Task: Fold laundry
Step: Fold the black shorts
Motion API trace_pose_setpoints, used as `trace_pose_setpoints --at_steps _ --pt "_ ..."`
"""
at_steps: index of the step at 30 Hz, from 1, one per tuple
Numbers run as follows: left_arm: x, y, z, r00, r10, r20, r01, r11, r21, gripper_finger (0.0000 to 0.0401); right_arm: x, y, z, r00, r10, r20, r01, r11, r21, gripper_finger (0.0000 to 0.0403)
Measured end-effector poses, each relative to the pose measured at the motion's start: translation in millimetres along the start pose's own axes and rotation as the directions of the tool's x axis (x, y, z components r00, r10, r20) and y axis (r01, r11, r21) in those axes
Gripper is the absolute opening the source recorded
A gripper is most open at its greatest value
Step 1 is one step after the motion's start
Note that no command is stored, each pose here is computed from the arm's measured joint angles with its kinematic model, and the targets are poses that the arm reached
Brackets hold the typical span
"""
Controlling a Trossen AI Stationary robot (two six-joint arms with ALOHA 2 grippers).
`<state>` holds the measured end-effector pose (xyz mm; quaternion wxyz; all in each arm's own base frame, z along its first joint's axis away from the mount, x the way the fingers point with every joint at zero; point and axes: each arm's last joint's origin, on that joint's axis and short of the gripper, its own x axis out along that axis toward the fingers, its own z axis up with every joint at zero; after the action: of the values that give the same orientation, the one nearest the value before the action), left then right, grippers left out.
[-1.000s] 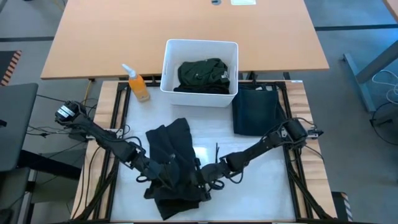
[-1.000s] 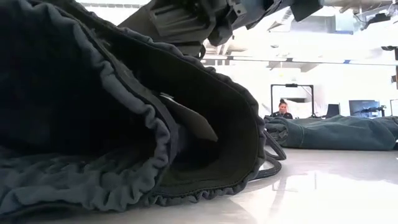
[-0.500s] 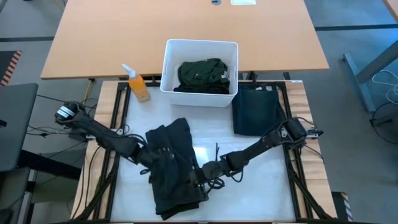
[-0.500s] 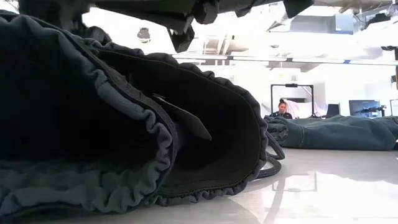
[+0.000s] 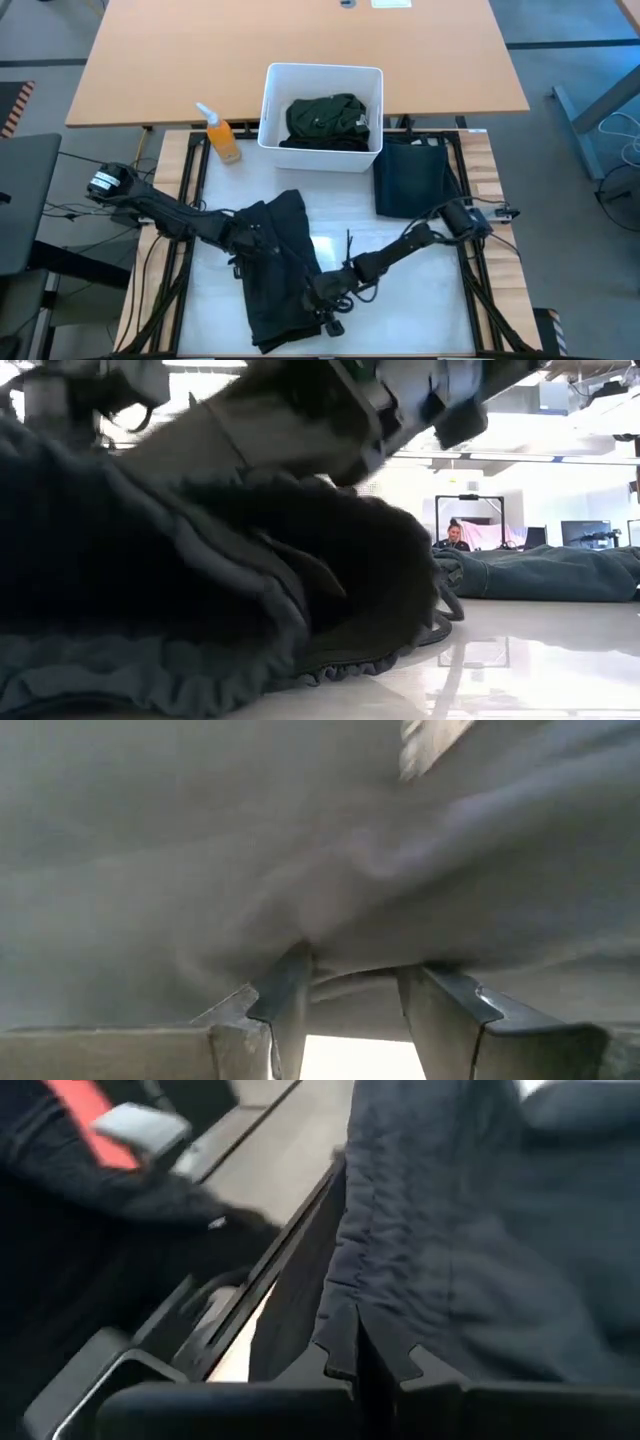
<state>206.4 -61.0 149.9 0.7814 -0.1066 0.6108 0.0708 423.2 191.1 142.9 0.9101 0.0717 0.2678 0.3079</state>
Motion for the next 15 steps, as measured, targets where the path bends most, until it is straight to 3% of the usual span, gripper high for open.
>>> trace_pose_setpoints --at_steps 6,12,15 --pt "14 16 -15 0.998 0.023 -0.052 -0.029 0.993 -0.117 0.0137 -18 6 -16 0.949 0.003 -0.314 0.013 0.999 0.048 0.0021" --pt "10 15 -11 0.997 0.038 -0.061 -0.042 0.997 -0.062 0.0137 -58 16 -11 0.841 -0.16 -0.517 0.171 0.985 -0.028 0.002" --pt "2 12 -5 0.996 0.053 -0.077 -0.054 0.999 -0.009 0.0137 -82 17 -1 0.795 -0.244 -0.556 0.25 0.966 -0.067 0.002"
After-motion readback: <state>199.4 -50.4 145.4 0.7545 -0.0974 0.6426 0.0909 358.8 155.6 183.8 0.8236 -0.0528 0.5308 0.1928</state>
